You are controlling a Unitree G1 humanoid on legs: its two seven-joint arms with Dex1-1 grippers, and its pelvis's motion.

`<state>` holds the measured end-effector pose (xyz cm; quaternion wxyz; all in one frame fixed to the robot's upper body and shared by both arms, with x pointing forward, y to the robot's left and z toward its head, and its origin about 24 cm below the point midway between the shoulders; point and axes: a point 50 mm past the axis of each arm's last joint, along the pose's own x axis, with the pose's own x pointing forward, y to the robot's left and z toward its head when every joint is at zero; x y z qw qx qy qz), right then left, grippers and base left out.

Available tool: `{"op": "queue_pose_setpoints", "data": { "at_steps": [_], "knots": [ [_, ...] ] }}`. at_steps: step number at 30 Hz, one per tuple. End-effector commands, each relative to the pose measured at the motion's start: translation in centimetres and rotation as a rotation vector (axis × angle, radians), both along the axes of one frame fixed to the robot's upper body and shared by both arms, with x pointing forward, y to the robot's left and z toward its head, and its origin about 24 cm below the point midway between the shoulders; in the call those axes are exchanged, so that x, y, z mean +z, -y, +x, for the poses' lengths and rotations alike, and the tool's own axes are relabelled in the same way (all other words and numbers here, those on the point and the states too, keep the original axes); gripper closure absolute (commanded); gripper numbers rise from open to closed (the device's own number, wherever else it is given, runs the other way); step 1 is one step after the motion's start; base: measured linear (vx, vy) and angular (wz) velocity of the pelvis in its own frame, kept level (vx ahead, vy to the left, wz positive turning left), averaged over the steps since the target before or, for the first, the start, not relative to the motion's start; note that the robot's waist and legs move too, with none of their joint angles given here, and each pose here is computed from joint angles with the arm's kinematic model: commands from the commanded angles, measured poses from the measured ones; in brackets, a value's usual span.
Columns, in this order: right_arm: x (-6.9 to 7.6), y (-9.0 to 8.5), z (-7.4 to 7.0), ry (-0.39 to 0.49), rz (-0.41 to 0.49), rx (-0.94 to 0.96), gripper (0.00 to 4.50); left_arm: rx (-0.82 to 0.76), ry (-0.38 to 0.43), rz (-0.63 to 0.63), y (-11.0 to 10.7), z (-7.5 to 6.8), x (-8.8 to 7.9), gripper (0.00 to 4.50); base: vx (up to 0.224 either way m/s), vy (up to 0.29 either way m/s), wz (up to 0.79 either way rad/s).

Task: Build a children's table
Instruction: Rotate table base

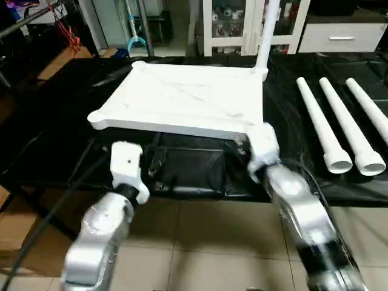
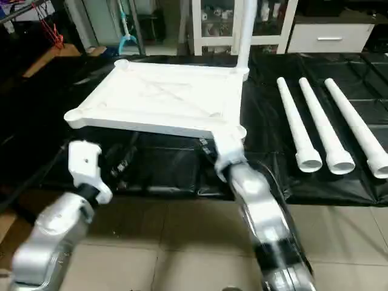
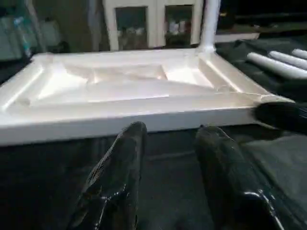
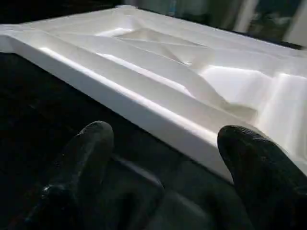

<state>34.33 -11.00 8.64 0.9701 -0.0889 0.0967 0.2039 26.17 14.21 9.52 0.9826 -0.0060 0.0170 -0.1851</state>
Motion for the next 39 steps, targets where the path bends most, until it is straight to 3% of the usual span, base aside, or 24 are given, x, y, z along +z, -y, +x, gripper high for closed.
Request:
{"op": "queue_pose_setpoints", "data": {
  "at_steps": [1, 3, 6, 13, 17, 21, 25, 27, 29, 31, 35, 38, 39],
  "knots": [
    [-0.2, 0.6, 1.4, -0.043, -0.001, 0.001, 0.64, -0.048, -0.008, 0.007, 0.0, 0.0, 0.1, 2.56, 0.0, 0.0, 0.0],
    [-0.2, 1.2, 2.1, -0.074, -0.035, 0.002, 0.64, -0.095, -0.013, 0.03, 0.4, -0.1, 0.0, 2.56, 0.0, 0.0, 0.0],
    [-0.5, 2.1, 3.2, -0.157, 0.003, -0.015, 0.64, -0.13, -0.043, 0.119, 0.3, 0.1, -0.8, 2.56, 0.0, 0.0, 0.0],
    [-1.7, 4.1, 3.7, -0.246, -0.06, -0.061, 0.64, -0.045, -0.102, 0.131, -0.5, 0.1, -1.5, 2.56, 0.0, 0.0, 0.0],
    [-1.8, 5.2, 4.1, -0.254, -0.05, -0.1, 0.64, -0.05, -0.107, 0.14, -0.4, 0.0, -1.7, 2.56, 0.0, 0.0, 0.0],
    [-1.0, 5.6, 4.7, -0.161, 0.001, -0.115, 0.64, -0.067, -0.097, 0.125, 0.0, 0.1, -1.6, 2.56, 0.0, 0.0, 0.0],
    [-0.6, 6.8, 5.0, -0.081, -0.027, -0.179, 0.64, -0.058, -0.052, 0.096, 1.0, 1.0, -1.0, 2.56, 0.0, 0.0, 0.0],
    [0.3, 7.0, 5.3, -0.033, 0.004, -0.201, 0.64, -0.032, -0.027, 0.086, 1.0, 1.3, -0.6, 2.56, 0.0, 0.0, 0.0],
    [2.5, 7.2, 5.7, 0.074, 0.098, -0.187, 0.64, 0.042, 0.001, 0.054, 0.7, 1.5, 0.0, 2.56, 0.0, 0.0, 0.0],
    [3.6, 7.4, 5.4, 0.148, 0.114, -0.167, 0.64, 0.107, -0.003, 0.023, 0.3, 1.5, 0.0, 2.56, 0.0, 0.0, 0.0],
    [3.6, 7.0, 2.9, 0.241, 0.068, -0.166, 0.64, 0.205, -0.05, 0.041, -0.4, 0.7, -1.5, 2.56, 0.0, 0.0, 0.0],
    [2.8, 6.4, -0.6, 0.301, 0.015, -0.2, 0.64, 0.3, -0.065, 0.029, -0.6, 0.0, -2.4, 2.56, 0.0, 0.0, 0.0],
    [2.8, 6.4, -0.6, 0.301, 0.015, -0.2, 0.64, 0.3, -0.065, 0.029, -0.6, 0.0, -2.4, 2.56, 0.0, 0.0, 0.0]
  ]
}}
